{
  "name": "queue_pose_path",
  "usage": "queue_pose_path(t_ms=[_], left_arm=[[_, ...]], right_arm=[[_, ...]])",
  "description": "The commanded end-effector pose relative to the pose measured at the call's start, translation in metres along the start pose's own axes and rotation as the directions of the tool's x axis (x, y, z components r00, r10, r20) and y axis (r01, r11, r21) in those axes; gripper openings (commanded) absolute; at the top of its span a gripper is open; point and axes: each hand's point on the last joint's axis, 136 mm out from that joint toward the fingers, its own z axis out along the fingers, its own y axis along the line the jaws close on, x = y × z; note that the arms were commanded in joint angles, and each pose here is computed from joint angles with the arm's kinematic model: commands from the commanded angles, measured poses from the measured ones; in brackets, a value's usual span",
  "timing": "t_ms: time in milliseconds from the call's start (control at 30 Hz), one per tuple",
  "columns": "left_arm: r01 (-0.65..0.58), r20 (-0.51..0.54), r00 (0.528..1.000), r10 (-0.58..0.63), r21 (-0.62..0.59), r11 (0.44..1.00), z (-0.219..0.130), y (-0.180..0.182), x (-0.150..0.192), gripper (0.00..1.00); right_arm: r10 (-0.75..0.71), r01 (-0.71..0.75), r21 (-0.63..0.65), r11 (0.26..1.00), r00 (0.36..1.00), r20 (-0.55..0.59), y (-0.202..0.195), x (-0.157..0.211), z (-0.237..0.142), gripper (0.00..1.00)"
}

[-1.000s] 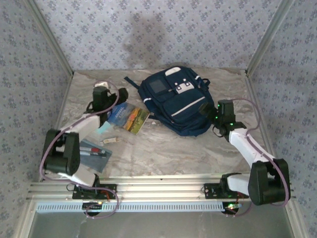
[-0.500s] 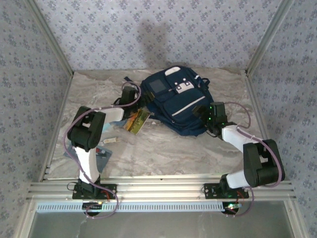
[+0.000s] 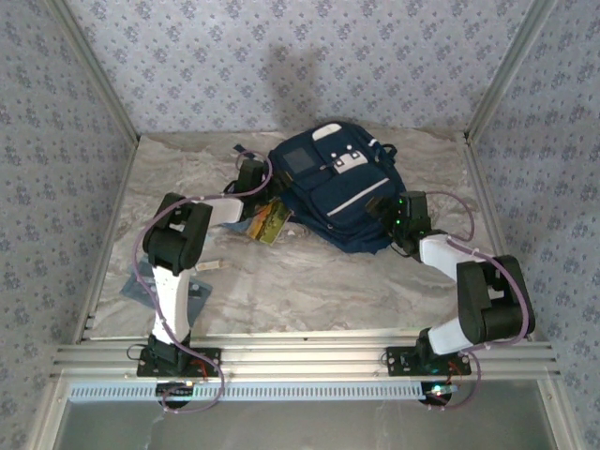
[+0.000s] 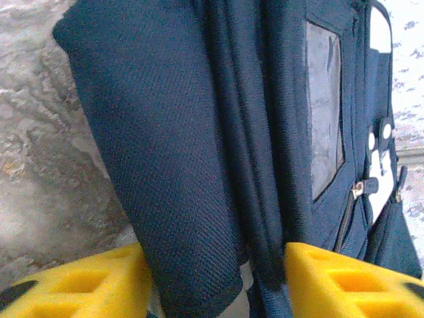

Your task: Pack the student bag

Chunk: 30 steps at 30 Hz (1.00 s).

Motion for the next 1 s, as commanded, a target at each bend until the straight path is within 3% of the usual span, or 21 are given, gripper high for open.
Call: queue_pose_path(t_ms=[0, 67, 167, 633, 767, 967], left_arm=[[-0.008, -0.041, 0.999, 0.01, 0.037, 0.999, 0.009, -0.008, 0.012, 0.37], [0.006, -0.049, 0.999, -0.004, 0.049, 0.999, 0.006, -0.01, 0.013, 0.14], [0.025, -0.055, 0.998, -0.021, 0.078, 0.997, -0.003, -0.02, 0.014, 0.0], [0.109, -0.042, 0.994, -0.102, 0.259, 0.96, -0.071, -0.117, 0.009, 0.0], [0.145, -0.001, 0.989, -0.15, 0.276, 0.95, -0.077, -0.132, 0.006, 0.0], [0.16, 0.152, 0.965, -0.213, 0.301, 0.94, -0.08, -0.138, -0.007, 0.0]], right_arm=[[-0.005, 0.006, 0.032, 0.999, 0.999, -0.038, -0.009, 0.008, 0.006, 0.96], [-0.011, 0.012, 0.034, 0.999, 0.999, -0.033, -0.009, 0.005, 0.005, 0.96], [-0.032, 0.033, 0.036, 0.999, 0.999, -0.034, -0.006, -0.001, 0.006, 0.96], [-0.248, 0.243, -0.083, 0.966, 0.967, -0.063, 0.057, -0.056, 0.014, 0.93], [-0.306, 0.301, -0.08, 0.95, 0.949, -0.073, 0.068, -0.06, -0.007, 0.94], [-0.369, 0.369, -0.013, 0.929, 0.927, -0.071, 0.064, -0.056, -0.062, 0.95]])
